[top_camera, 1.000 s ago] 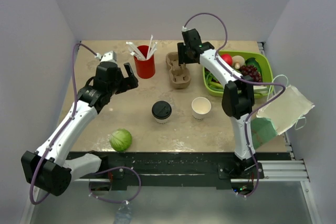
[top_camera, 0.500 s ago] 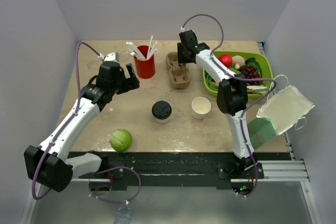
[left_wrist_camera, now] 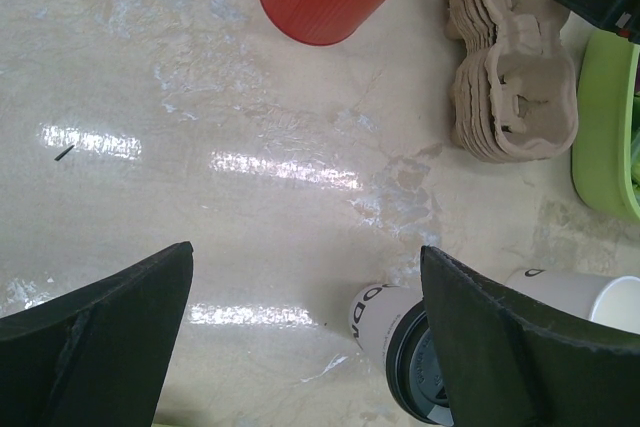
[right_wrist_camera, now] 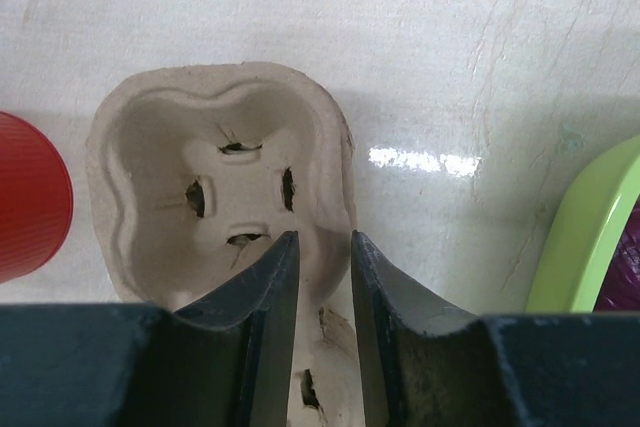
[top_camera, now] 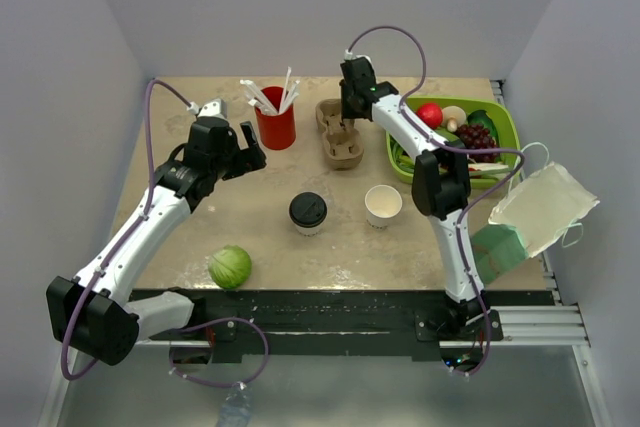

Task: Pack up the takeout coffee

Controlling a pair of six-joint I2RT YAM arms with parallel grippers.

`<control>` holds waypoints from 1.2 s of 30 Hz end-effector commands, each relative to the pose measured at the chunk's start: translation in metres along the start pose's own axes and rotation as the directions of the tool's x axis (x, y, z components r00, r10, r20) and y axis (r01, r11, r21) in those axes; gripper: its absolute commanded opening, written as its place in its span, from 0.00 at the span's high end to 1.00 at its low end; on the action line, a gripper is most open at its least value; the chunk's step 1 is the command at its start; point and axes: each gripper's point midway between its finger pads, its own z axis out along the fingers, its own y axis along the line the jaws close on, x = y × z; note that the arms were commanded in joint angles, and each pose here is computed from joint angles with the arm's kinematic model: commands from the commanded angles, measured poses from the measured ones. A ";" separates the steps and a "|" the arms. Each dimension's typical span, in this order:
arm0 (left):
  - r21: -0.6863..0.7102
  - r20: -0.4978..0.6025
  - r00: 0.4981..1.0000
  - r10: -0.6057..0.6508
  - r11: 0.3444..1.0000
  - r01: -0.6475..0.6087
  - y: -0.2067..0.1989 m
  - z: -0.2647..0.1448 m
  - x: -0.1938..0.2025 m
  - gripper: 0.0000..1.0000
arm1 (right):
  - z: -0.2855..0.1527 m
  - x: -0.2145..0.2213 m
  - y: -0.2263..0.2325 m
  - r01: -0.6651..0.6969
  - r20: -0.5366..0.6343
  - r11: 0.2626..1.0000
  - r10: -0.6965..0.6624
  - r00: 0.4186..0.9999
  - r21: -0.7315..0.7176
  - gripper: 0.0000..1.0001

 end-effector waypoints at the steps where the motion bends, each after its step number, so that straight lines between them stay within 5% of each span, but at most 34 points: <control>1: 0.017 0.032 0.999 0.010 1.000 -0.011 -0.004 0.001 -0.007 0.00 | 0.001 -0.012 -0.005 -0.035 0.034 0.999 0.034 0.999 0.039 0.68; 14: 0.016 0.016 1.000 0.014 1.000 -0.015 -0.002 0.002 -0.002 0.00 | -0.003 -0.016 -0.010 -0.040 0.062 0.997 0.037 0.997 0.060 0.77; 22: 0.024 0.023 1.000 0.016 1.000 -0.016 -0.003 0.001 -0.003 0.00 | -0.015 -0.031 -0.011 -0.050 0.106 0.997 0.042 0.994 0.066 1.00; 36: 0.054 0.031 0.999 0.007 0.999 -0.009 -0.009 0.000 -0.005 0.00 | -0.064 -0.059 0.006 -0.061 0.215 0.995 0.076 0.974 -0.075 1.00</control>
